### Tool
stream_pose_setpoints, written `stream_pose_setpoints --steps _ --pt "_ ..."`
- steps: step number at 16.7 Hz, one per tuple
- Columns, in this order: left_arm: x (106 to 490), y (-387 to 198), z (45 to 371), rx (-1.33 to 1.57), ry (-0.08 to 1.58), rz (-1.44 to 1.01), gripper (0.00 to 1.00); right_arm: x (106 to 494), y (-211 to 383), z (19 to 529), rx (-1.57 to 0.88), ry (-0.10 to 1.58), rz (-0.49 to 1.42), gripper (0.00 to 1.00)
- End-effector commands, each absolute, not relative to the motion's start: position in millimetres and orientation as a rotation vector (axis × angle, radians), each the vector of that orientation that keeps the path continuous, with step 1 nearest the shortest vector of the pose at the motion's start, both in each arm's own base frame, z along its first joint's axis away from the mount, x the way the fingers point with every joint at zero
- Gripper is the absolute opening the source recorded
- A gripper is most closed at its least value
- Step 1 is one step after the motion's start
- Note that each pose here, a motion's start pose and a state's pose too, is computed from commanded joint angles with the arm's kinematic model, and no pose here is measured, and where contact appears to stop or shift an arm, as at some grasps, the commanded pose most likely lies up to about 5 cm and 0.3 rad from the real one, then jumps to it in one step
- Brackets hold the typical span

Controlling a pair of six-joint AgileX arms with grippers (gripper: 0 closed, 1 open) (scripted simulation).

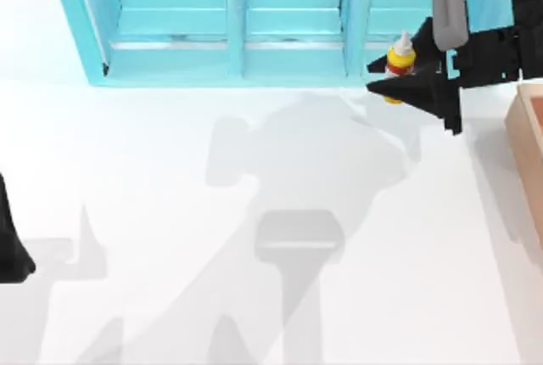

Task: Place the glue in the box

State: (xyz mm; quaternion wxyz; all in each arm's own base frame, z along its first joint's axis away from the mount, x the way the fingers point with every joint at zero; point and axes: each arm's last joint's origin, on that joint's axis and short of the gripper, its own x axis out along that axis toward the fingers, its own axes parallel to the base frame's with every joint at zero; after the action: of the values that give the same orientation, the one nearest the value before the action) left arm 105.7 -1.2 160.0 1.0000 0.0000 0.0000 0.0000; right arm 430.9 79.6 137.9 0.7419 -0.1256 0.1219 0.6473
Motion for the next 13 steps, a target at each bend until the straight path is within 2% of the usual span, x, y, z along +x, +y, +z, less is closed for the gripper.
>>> stream_pose_setpoints --steps 5,9,13 --pt "105.7 -1.2 160.0 0.000 0.000 0.000 1.00 387.9 -51.8 143.2 -0.278 0.296 1.218 0.00" --pt "105.7 -1.2 160.0 0.000 0.000 0.000 1.00 321.7 -139.5 142.9 -0.238 0.314 1.044 0.00" --pt "105.7 -1.2 160.0 0.000 0.000 0.000 1.00 251.0 -191.4 141.6 -0.182 0.310 0.887 0.00"
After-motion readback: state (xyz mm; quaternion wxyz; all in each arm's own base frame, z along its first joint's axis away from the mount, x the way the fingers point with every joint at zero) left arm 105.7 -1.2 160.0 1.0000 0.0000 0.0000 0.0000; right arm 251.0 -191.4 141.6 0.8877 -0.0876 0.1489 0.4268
